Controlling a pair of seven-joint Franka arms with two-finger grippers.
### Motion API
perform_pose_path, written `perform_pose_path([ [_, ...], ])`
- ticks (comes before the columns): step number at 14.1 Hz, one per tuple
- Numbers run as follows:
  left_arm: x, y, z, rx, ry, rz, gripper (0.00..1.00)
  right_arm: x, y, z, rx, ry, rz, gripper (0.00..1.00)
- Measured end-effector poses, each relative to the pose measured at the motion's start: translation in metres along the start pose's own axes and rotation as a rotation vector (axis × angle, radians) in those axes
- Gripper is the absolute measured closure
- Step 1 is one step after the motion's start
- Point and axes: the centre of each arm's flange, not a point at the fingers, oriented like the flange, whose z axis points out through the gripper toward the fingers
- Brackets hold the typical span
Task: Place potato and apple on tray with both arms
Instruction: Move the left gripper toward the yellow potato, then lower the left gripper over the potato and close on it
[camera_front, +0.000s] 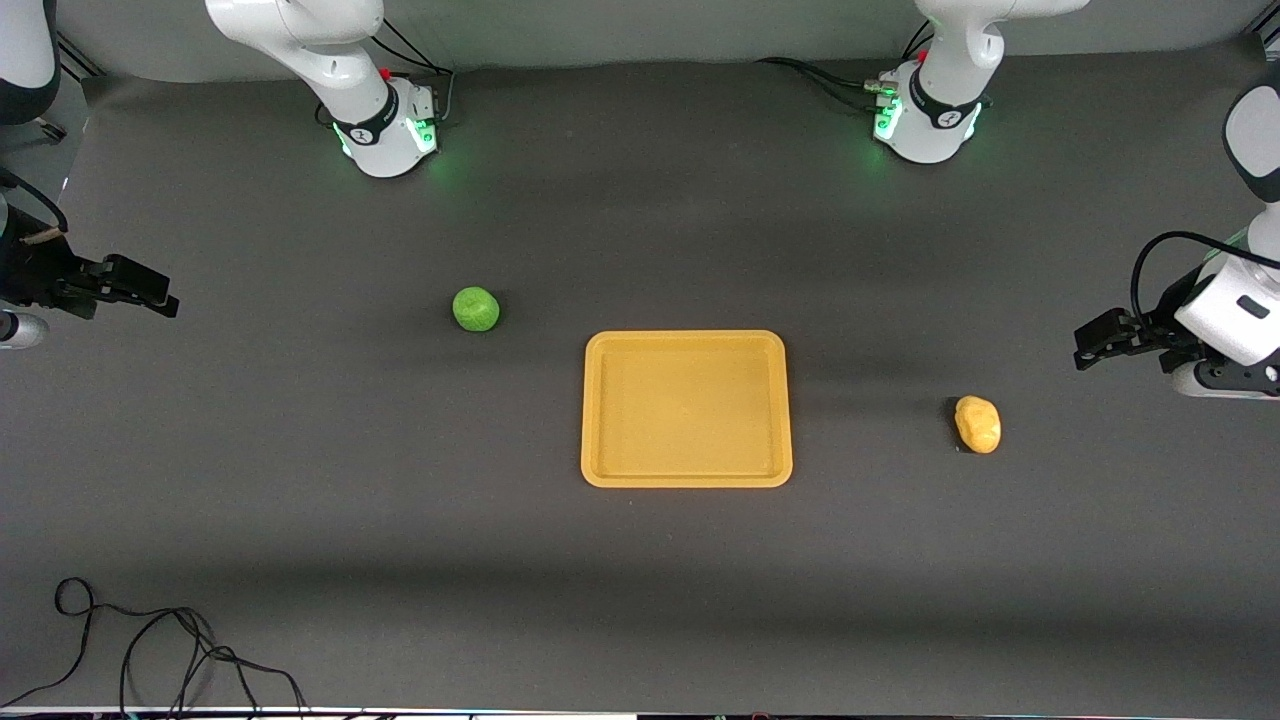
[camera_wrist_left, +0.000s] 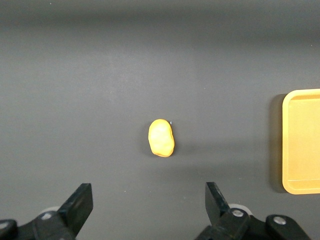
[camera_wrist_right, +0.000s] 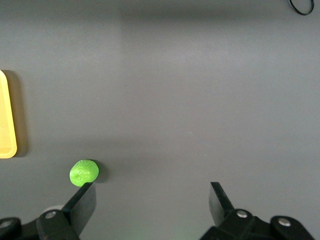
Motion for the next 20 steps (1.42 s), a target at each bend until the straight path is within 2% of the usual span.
perform_pose_path([
  [8,0.0,-0.001,0.002,0.021,-0.006,0.014,0.0,0.0,0.005,0.001,0.0,-0.002,0.01,0.0],
  [11,-0.005,-0.002,0.019,0.021,-0.043,0.013,0.0,0.002,0.001,0.004,0.0,-0.007,0.003,0.0],
  [13,-0.01,-0.005,0.044,0.02,-0.071,0.012,0.01,0.002,0.001,0.003,0.0,-0.005,0.002,0.0],
  [15,-0.006,-0.005,0.084,0.023,-0.036,0.016,0.02,0.002,0.001,0.002,0.0,-0.002,0.002,0.0],
  [16,-0.006,-0.005,0.108,0.023,-0.039,0.019,0.06,0.003,0.001,0.001,0.0,-0.001,0.002,0.0],
  [17,-0.007,-0.005,0.132,0.022,-0.061,0.023,0.05,0.003,0.001,0.001,0.0,0.0,0.002,0.0],
  [18,-0.008,-0.005,0.154,0.02,-0.082,0.024,0.0,0.003,0.001,0.0,0.0,0.001,0.002,0.0],
  [20,-0.004,-0.005,0.193,0.018,-0.093,0.024,0.0,0.003,0.001,0.0,0.0,0.001,0.002,0.0],
])
